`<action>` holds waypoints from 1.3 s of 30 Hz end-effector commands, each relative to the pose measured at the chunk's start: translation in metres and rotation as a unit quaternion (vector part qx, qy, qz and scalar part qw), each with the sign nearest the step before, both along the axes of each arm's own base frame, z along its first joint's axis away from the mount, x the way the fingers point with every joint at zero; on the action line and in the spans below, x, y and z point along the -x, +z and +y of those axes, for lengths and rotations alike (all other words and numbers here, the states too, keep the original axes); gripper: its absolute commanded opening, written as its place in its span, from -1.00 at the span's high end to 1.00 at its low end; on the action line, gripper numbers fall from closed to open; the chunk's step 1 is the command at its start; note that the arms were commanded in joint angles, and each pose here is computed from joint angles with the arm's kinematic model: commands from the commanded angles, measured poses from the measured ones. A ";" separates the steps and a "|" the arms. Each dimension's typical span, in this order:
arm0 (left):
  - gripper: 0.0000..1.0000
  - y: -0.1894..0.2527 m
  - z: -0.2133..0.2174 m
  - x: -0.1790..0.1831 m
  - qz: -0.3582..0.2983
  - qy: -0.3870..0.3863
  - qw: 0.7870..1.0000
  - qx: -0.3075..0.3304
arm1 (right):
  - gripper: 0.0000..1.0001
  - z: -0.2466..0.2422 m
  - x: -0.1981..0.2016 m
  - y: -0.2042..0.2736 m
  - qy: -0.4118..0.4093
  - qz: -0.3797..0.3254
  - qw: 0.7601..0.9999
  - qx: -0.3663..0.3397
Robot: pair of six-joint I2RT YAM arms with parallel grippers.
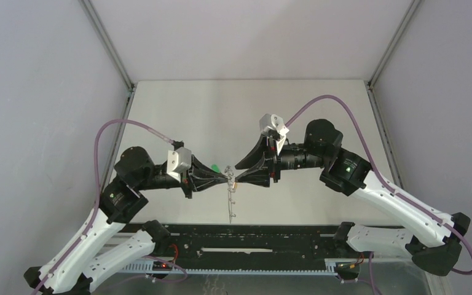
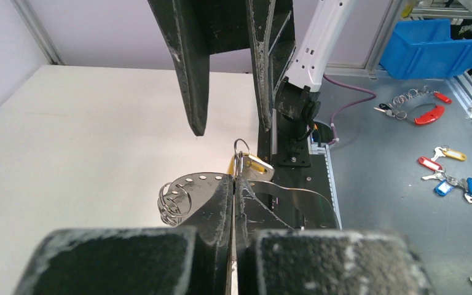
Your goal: Put the keys on the keyring
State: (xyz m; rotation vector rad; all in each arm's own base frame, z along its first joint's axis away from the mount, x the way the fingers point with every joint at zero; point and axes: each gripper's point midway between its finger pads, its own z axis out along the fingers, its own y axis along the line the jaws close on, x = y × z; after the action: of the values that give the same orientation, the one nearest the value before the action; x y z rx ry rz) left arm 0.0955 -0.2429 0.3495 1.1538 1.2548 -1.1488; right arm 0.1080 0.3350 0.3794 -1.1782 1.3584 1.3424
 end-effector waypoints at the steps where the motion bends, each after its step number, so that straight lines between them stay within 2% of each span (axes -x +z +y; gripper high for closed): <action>1: 0.99 0.016 0.002 -0.002 -0.028 0.012 0.999 0.029 | 0.05 -0.002 0.009 0.009 0.020 0.022 0.999 -0.017; 3: 0.99 0.017 0.003 -0.002 -0.033 0.015 0.999 0.031 | 0.16 -0.002 0.008 0.007 0.018 0.032 0.999 -0.015; 7: 0.99 0.018 0.003 -0.003 -0.035 0.016 0.999 0.033 | 0.51 0.000 0.007 0.009 0.020 0.047 0.999 -0.019; 9: 0.99 0.019 0.004 -0.003 -0.036 0.018 0.999 0.034 | 0.57 0.002 0.007 0.007 0.023 0.056 0.998 -0.018; 12: 0.99 0.020 0.005 -0.005 -0.051 0.024 0.998 0.034 | 0.58 0.003 0.008 0.006 0.026 0.065 0.997 -0.014; 17: 0.99 0.018 0.006 -0.009 -0.059 0.035 0.997 0.033 | 0.46 0.003 0.008 0.004 0.029 0.074 0.997 -0.012; 20: 0.99 0.018 0.006 -0.011 -0.067 0.040 0.996 0.032 | 0.45 0.004 0.008 0.003 0.031 0.083 0.996 -0.011; 22: 0.99 0.018 0.007 -0.012 -0.073 0.041 0.996 0.032 | 0.56 0.006 0.008 0.002 0.035 0.087 0.996 -0.009; 27: 0.99 0.018 0.007 -0.012 -0.079 0.040 0.996 0.031 | 1.00 0.007 0.006 0.001 0.039 0.096 0.995 -0.008; 39: 0.99 0.024 0.005 -0.010 -0.089 0.029 0.995 0.039 | 1.00 0.010 0.000 -0.014 0.039 0.129 0.991 0.009</action>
State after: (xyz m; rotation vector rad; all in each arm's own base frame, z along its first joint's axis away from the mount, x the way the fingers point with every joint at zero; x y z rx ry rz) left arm 0.1025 -0.2364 0.3627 1.1285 1.1756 -1.0476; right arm 0.1079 0.3431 0.3673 -1.1153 1.5173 1.5485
